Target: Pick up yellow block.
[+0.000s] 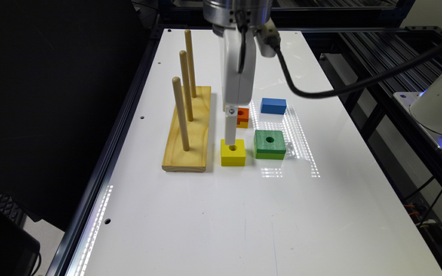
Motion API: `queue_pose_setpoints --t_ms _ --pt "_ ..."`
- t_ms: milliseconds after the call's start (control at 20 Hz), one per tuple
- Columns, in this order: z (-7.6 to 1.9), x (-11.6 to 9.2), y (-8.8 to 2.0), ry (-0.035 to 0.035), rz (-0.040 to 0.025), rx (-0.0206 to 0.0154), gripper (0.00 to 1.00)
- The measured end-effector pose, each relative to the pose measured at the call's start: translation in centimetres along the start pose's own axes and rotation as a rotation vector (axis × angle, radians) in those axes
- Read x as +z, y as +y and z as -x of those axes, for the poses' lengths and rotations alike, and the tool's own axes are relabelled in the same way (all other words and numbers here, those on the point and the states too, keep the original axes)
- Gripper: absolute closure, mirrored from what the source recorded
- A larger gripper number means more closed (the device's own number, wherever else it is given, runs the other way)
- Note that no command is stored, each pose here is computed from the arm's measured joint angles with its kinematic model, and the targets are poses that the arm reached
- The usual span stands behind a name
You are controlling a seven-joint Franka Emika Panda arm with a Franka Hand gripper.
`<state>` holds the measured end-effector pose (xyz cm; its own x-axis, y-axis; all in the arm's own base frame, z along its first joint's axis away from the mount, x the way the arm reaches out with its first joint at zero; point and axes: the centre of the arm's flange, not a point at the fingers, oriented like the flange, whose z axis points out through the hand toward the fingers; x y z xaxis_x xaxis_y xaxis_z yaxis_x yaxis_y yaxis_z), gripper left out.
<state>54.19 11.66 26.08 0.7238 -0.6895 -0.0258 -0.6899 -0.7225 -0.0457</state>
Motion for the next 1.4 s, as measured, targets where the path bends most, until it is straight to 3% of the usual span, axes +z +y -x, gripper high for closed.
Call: queue_pose_setpoints --t_ms 250,400,500,750,850,1050,1400 --pt "-0.03 0.0 0.0 0.0001 0.0008 0.0001 0.0" --pt "0.02 0.9 0.2 -0.0073 0.0077 0.0001 0.0" --pt "-0.05 2.0 0.3 -0.0113 0.0082 -0.0002 0.0" --pt "-0.09 3.2 0.3 -0.0112 0.0125 0.001 0.0" --pt "-0.04 3.6 0.4 -0.0156 0.0172 0.0016 0.0" --pt "-0.08 4.7 0.5 -0.0184 0.0169 0.0017 0.0" --pt "-0.09 4.7 0.5 -0.0173 0.0172 0.0012 0.0"
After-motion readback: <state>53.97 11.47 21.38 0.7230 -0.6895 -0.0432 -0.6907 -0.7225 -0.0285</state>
